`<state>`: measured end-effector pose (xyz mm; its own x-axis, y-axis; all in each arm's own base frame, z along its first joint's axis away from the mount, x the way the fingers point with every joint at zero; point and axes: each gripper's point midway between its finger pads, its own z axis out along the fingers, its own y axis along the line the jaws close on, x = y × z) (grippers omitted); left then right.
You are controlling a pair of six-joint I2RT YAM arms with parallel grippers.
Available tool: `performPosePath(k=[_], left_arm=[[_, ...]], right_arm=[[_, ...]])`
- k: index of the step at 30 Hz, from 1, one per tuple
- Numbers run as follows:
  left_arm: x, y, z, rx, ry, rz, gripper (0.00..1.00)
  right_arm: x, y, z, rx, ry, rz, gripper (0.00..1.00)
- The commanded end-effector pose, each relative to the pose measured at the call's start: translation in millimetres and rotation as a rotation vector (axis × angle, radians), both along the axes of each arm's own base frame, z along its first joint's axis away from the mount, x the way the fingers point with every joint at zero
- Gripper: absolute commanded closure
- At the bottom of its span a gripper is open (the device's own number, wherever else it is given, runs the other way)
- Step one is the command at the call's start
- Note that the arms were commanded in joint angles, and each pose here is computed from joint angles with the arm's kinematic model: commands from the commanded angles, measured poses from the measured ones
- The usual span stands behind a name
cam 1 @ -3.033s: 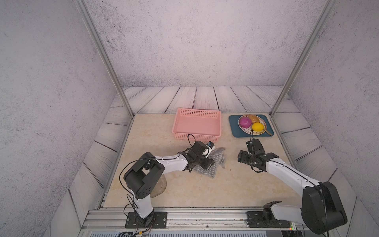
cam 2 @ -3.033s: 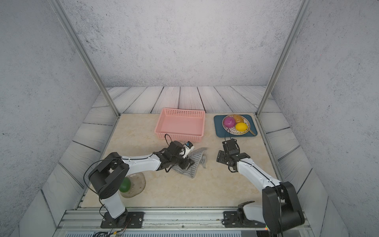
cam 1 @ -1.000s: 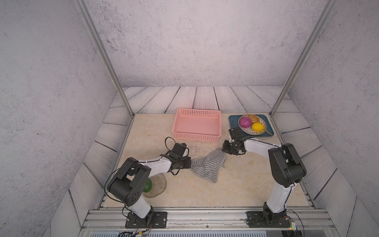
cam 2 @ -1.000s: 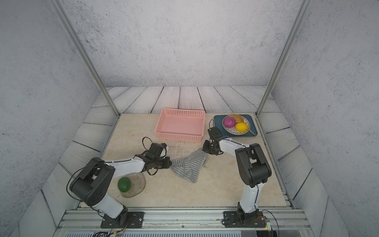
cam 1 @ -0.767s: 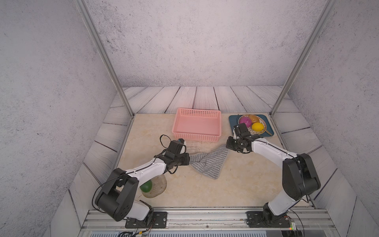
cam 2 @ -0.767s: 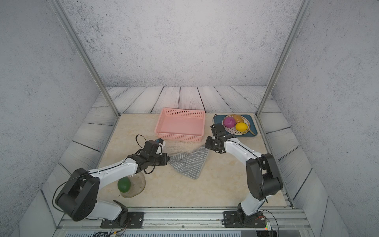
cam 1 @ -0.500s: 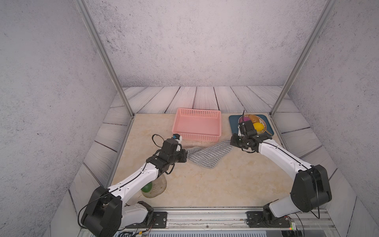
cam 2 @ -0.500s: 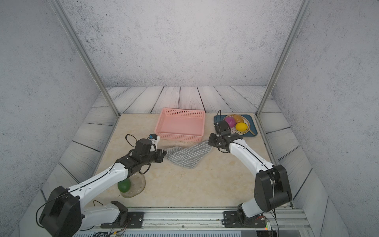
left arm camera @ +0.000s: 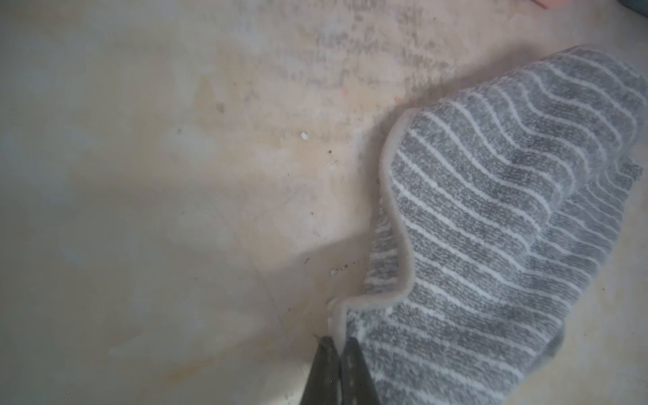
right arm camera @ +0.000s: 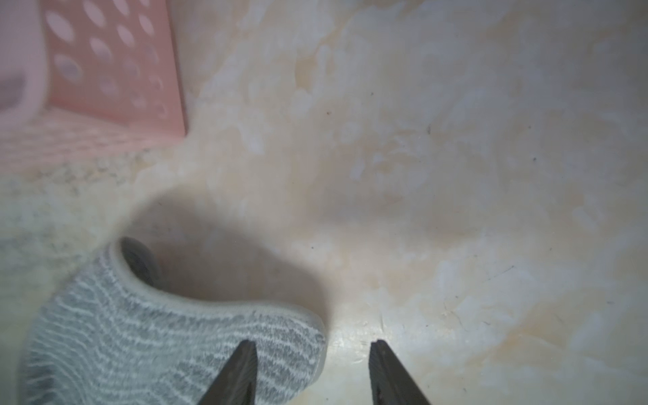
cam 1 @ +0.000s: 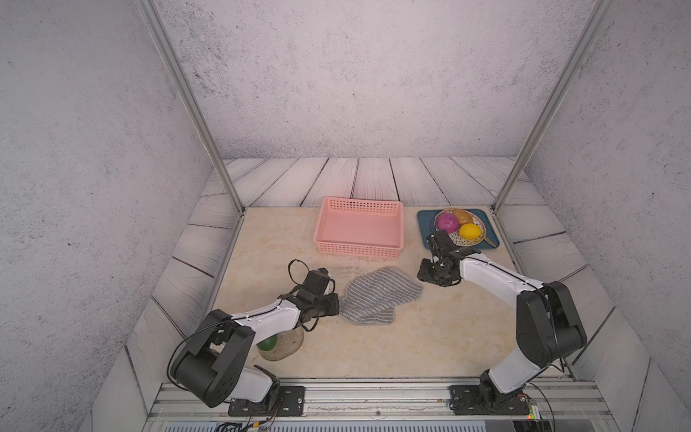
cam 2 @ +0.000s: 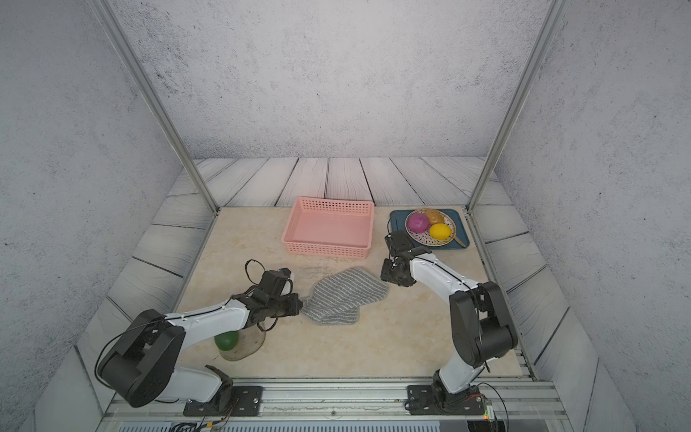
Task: Fold the square dishcloth
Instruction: Flatten out the cleaning item at the center of the board.
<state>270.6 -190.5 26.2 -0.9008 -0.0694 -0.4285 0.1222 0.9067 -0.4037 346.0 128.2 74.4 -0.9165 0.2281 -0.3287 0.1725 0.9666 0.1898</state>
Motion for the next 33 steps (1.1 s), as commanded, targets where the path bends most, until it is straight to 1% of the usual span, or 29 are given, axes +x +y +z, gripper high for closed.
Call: performPosePath(k=[1,4,8,13,17,20,28,33], left_arm=[[11.5,-6.0,1.0,-0.033,-0.028,0.012,0.96],[11.5,-9.6,-2.5,-0.056,-0.017,0.014,0.99],[10.7,-10.1,-4.0,-0.067,-0.018,0.018,0.99],[8.8,-6.7,-3.1,-0.063,-0.023,0.029,1.00],[7.9,-3.7,-0.7,-0.061,-0.034,0.039,1.00],[6.7,-1.3,0.2,-0.057,-0.039,0.046,1.00],[3.5,1.8,-0.3,-0.051,-0.041,0.051,1.00],[3.4,2.5,0.1,-0.052,-0.044,0.055,1.00]], right_arm=[[-2.1,4.4,9.4,0.022,-0.037,0.036,0.41],[-11.6,4.1,18.6,0.013,-0.056,0.065,0.40],[-36.5,12.1,18.7,-0.005,-0.048,0.111,0.42],[-78.5,43.4,6.9,-0.001,-0.031,0.190,0.48],[-102.4,66.3,-6.3,0.009,-0.017,0.214,0.48],[-109.2,77.7,-17.1,0.006,-0.003,0.217,0.49],[-111.9,99.4,-34.1,-0.026,0.029,0.240,0.50],[-119.2,109.7,-44.7,-0.039,0.059,0.275,0.52]])
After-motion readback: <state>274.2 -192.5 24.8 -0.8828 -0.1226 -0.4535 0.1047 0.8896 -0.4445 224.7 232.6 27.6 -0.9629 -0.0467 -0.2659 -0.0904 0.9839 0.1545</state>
